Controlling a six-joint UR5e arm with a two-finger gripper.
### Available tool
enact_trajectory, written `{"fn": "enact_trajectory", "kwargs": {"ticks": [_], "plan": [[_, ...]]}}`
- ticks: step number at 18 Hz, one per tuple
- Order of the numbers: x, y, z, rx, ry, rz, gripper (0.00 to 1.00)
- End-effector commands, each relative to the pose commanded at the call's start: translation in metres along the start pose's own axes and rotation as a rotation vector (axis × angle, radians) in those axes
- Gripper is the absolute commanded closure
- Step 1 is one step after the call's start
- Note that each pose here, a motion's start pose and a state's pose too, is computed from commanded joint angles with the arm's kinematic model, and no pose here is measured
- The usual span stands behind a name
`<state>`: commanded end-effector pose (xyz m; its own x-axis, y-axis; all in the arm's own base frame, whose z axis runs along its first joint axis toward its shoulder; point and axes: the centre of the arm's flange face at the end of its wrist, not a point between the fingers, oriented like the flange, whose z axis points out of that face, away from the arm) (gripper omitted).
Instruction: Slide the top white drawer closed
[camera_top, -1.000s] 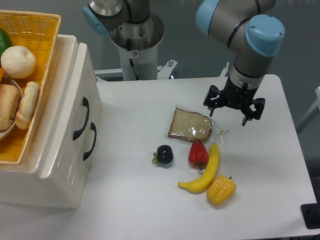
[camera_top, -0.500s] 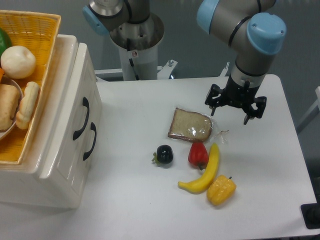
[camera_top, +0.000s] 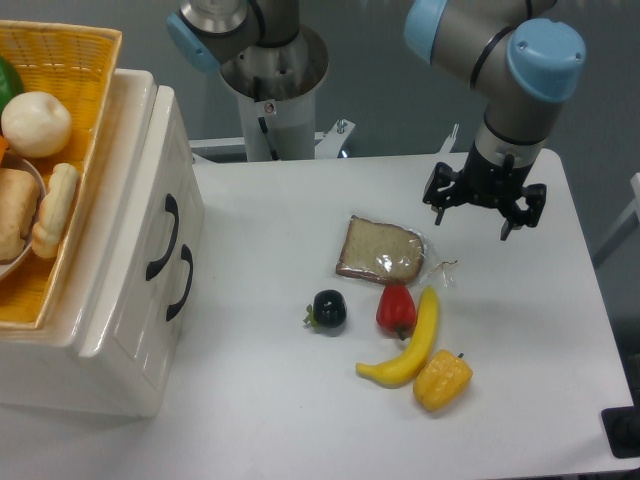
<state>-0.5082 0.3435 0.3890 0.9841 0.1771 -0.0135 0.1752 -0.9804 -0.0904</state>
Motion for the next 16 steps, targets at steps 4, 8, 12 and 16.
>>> {"fn": "enact_trajectory", "kwargs": {"ticks": [4, 8, 12, 16], "plan": [[-0.0002, 0.0004, 0.0017, -0.004, 0.001, -0.002, 0.0], [0.0015, 0.0, 0.0017, -0.01, -0.001, 0.003, 0.0], [0.0035, -0.0018, 0.002, -0.012, 0.0, 0.007, 0.0], [0.0095, -0.0093, 0.0012, -0.01, 0.004, 0.016, 0.0]]}}
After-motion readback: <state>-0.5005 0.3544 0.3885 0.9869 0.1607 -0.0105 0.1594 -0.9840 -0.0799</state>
